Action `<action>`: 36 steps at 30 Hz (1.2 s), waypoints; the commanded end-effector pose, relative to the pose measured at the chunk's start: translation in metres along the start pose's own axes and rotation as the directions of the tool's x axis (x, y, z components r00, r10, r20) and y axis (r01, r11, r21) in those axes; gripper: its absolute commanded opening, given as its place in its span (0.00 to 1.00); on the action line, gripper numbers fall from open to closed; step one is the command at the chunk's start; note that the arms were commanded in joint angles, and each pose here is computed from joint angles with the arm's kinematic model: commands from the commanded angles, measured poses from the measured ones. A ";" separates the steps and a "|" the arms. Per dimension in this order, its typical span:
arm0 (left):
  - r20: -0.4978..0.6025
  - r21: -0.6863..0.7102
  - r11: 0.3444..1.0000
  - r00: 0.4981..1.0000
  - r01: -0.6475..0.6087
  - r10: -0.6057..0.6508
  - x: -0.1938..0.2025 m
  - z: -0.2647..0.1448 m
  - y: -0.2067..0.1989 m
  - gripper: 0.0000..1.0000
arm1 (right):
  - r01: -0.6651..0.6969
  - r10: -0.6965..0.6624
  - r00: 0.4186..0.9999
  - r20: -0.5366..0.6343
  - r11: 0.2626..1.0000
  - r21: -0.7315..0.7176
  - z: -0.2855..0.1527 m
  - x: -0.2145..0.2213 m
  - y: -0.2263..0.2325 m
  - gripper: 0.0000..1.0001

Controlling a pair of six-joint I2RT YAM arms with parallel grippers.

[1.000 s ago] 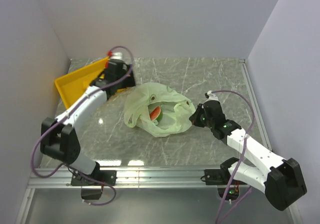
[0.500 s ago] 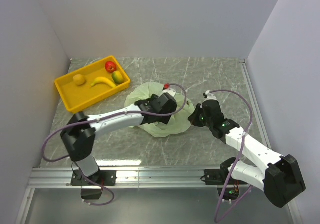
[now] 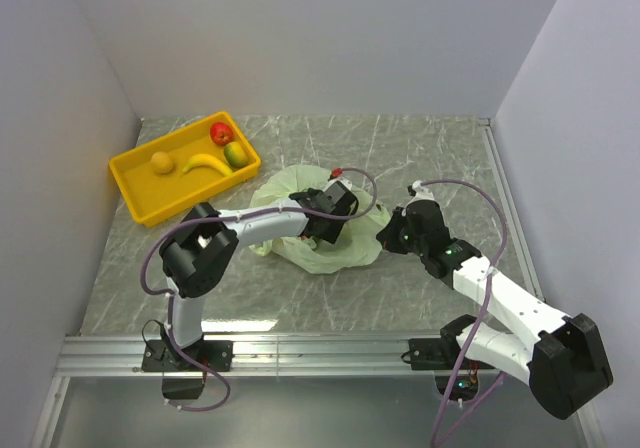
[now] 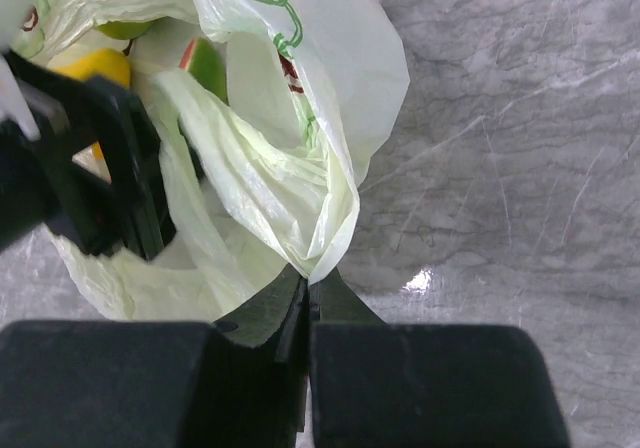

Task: Untie the knot of the plastic bag and take out the fruit

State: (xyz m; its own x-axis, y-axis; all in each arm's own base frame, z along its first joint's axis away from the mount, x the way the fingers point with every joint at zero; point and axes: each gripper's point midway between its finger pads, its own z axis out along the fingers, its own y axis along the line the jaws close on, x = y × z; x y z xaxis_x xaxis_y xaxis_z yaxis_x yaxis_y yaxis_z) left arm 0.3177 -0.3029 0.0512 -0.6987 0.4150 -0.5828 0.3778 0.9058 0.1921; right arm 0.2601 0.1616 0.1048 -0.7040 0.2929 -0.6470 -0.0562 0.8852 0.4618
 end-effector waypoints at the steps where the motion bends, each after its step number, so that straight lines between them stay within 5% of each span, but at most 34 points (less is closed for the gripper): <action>1: 0.024 0.046 0.997 0.998 0.061 -0.062 -0.018 0.005 0.004 0.72 | 0.006 -0.004 0.999 0.048 1.000 -0.026 -0.006 -0.014 0.009 0.00; 16: -0.113 0.099 0.991 0.991 0.087 -0.076 0.035 0.028 -0.002 0.78 | -0.011 0.012 0.999 0.044 0.999 -0.043 -0.003 -0.015 0.014 0.00; 19: -0.119 0.109 0.991 0.990 0.083 -0.070 0.035 0.030 -0.003 0.67 | -0.014 0.016 0.999 0.043 0.999 -0.041 -0.004 -0.014 0.013 0.00; 23: -0.099 0.140 0.986 0.992 0.086 -0.072 0.028 0.020 -0.005 0.26 | -0.015 0.017 0.998 0.053 0.999 -0.031 -0.007 -0.013 0.010 0.00; 26: -0.071 0.179 0.979 0.994 0.097 -0.085 0.020 0.006 -0.007 0.05 | -0.015 0.017 0.998 0.057 1.000 -0.026 -0.009 -0.013 0.008 0.00; 36: 0.095 0.361 0.926 0.983 0.115 -0.159 -0.038 -0.068 -0.012 0.01 | -0.020 0.022 0.998 0.065 0.999 -0.033 -0.010 -0.016 0.011 0.00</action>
State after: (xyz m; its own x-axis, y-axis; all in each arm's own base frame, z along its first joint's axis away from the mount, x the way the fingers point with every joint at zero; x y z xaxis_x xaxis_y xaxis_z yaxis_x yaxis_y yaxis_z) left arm 0.2988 -0.3067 0.0713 -0.7476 0.3068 -0.5890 0.4350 0.8964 -0.0851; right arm 0.2597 0.1615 0.1149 -0.6841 0.3216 -0.6547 -0.0544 0.8726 0.4855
